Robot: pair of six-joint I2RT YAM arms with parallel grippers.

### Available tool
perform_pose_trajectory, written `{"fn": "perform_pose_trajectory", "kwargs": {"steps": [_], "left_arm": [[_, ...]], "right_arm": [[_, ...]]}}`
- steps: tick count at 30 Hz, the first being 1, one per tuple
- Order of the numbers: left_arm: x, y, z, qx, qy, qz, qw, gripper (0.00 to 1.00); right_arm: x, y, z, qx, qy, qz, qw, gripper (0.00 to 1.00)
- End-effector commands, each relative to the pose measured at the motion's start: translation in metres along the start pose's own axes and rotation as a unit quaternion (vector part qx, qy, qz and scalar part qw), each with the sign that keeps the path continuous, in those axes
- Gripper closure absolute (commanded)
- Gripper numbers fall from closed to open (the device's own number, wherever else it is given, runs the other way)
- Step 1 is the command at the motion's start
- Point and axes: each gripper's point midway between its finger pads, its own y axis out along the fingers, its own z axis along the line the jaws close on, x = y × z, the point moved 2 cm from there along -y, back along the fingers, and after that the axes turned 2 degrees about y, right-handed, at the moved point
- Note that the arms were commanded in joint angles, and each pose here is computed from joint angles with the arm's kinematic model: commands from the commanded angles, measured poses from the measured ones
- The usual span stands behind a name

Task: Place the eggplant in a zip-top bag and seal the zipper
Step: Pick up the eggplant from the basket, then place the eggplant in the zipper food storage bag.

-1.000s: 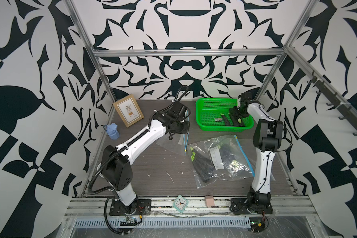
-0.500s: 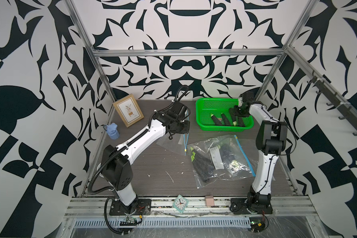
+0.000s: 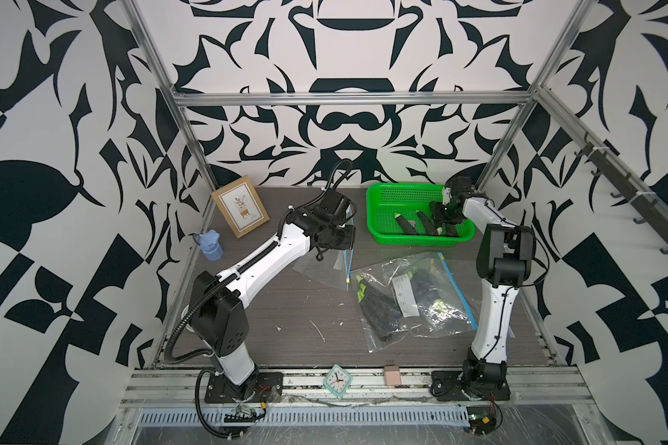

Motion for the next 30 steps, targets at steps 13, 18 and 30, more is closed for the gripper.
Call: {"fn": "perform_pose_trajectory", "kwargs": {"steps": [13,18,30], "left_arm": [[0.001,-0.009,-0.001,-0.005,-0.006,-0.011,1.000,1.00],[0.002,-0.008,0.001,-0.007,-0.009,-0.018,1.000,1.00],[0.016,-0.003,-0.002,-0.019,-0.001,-0.032,0.999,1.00]], "right_arm": [[0.014,-0.044,0.010,0.022,0.019,-0.049,0.998,0.86],[0.006,-0.106,0.031,0.073,0.037,-0.077,0.994,0.92],[-0.119,-0.246,0.146,0.274,-0.040,-0.028,0.960,0.94]]}}
